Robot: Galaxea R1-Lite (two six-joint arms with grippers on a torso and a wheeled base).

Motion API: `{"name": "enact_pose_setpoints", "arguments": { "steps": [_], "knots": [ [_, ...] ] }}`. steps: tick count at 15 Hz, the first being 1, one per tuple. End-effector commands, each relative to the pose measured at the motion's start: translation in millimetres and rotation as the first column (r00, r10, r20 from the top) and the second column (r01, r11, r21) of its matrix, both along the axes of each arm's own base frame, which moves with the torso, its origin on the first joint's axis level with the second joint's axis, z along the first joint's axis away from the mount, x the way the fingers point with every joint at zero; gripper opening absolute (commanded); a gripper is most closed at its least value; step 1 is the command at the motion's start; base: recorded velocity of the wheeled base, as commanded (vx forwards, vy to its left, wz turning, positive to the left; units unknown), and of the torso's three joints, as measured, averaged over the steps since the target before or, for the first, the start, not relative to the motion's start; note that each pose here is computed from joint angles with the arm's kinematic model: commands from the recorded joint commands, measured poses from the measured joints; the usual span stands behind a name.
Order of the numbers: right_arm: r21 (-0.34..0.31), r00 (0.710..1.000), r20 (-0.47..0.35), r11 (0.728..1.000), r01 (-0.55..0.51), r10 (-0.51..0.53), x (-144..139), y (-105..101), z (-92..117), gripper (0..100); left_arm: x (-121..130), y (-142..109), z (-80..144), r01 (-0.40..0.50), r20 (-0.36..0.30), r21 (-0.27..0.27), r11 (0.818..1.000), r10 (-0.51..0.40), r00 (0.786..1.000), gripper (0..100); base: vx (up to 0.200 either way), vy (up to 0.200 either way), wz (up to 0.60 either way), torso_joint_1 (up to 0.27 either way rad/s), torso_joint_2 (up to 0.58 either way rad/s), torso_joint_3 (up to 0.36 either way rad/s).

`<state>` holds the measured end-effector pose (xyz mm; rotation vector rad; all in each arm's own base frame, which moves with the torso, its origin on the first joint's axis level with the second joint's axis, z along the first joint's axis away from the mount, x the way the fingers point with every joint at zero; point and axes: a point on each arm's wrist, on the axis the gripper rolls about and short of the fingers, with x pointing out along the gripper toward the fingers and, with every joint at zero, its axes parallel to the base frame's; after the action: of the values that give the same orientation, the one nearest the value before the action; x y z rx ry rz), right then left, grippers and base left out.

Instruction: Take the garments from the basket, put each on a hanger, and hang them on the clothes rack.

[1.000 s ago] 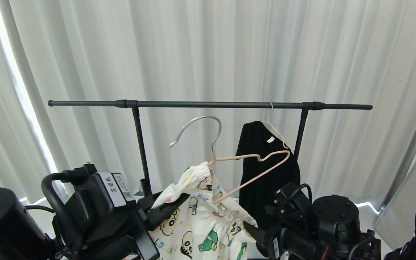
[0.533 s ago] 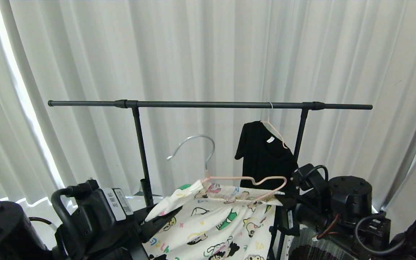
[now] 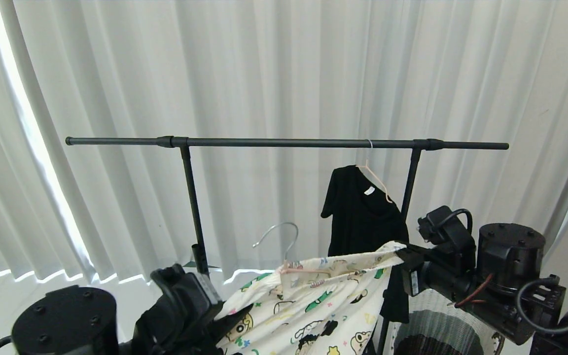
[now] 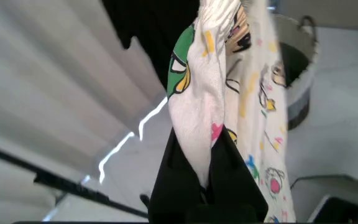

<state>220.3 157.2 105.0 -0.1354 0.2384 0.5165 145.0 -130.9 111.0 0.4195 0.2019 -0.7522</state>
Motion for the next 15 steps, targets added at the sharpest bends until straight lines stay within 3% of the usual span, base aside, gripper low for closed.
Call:
{"name": "enact_pose_setpoints", "arguments": {
  "steps": [1,2,4,7,9,11,15],
  "knots": [
    [-0.004,0.998,0.014,0.998,-0.055,0.055,-16.7,3.6,15.6,0,24.4,-18.0,-4.8,-0.125,-0.041,-0.022,0.992,0.124,0.991,0,0.0,0.0,0.0,0.0,0.0,0.0],
    [-0.013,0.996,0.004,0.996,-0.086,0.086,-25.6,6.5,19.3,100,32.2,-23.2,-2.5,-0.193,-0.039,-0.044,0.98,0.192,0.981,0,0.0,0.0,0.0,0.0,0.0,0.0],
    [-0.03,0.992,0.025,0.992,-0.123,0.124,-33.8,9.5,24.8,100,35.9,-26.5,-0.2,-0.223,-0.03,-0.056,0.973,0.222,0.975,0,0.0,0.0,0.0,0.0,0.0,0.0],
    [-0.071,0.983,0.055,0.982,-0.173,0.177,-37.7,6.2,31.0,100,22.9,-37.5,1.7,-0.153,-0.026,-0.065,0.986,0.151,0.988,0,0.0,0.0,0.0,0.0,0.0,0.0],
    [-0.116,0.97,0.041,0.966,-0.232,0.238,-42.3,-0.5,38.8,100,9.7,-45.6,2.0,-0.06,-0.035,-0.071,0.996,0.058,0.998,0,0.0,0.0,0.0,0.0,0.0,0.0],
    [-0.181,0.941,0.023,0.927,-0.328,0.338,-46.1,-9.8,49.6,100,-1.4,-45.0,1.8,0.074,-0.048,-0.097,0.992,-0.079,0.996,0,0.0,0.0,0.0,0.0,0.0,0.0],
    [-0.275,0.834,-0.076,0.792,-0.545,0.547,-64.7,-21.6,77.7,100,-16.2,-35.1,-5.2,0.285,-0.022,-0.091,0.954,-0.288,0.957,0,0.0,0.0,0.0,0.0,0.0,0.0]
  ]
}}
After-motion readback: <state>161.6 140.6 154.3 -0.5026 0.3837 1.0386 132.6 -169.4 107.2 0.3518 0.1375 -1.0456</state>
